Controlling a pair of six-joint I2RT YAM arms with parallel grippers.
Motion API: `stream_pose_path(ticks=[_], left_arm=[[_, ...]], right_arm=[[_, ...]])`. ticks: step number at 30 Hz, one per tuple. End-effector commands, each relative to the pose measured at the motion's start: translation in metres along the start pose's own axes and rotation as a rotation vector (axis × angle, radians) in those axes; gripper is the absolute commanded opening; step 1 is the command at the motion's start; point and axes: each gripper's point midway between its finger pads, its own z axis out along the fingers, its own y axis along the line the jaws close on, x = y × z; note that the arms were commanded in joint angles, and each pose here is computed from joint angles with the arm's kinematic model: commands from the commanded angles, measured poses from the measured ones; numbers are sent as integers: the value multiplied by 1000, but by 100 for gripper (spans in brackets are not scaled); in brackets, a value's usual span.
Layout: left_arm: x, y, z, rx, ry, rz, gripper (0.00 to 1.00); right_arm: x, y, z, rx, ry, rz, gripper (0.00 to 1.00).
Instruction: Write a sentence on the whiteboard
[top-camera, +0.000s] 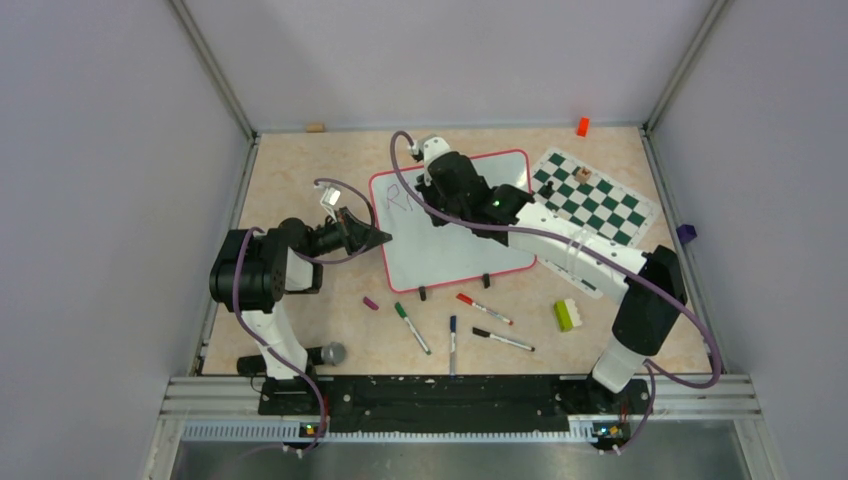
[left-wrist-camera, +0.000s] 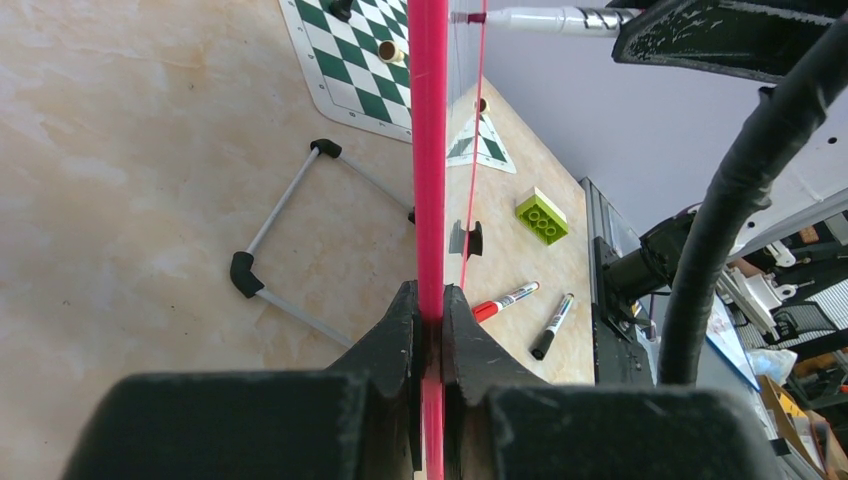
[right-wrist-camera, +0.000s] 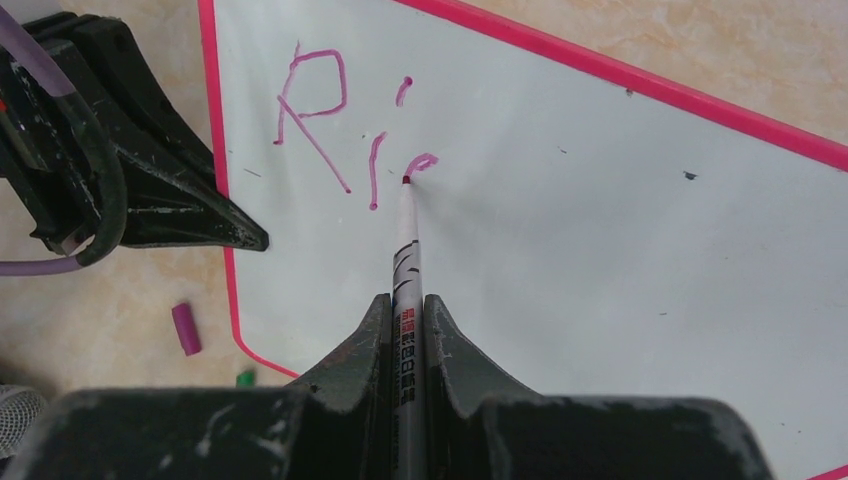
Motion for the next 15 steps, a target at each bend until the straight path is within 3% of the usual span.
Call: stream_pose_path(ticks=[1,10,15], left_arm=[[-5,-11,2,49,-3,136,0],[-5,-11,2,49,-4,136,0],[-5,-11,2,48,-4,136,0]], right_arm=[[10,-8,-3,7,36,-24,0],[10,-40,-14,183,12,11,0],[21,-36,-14,147,38,8,0]])
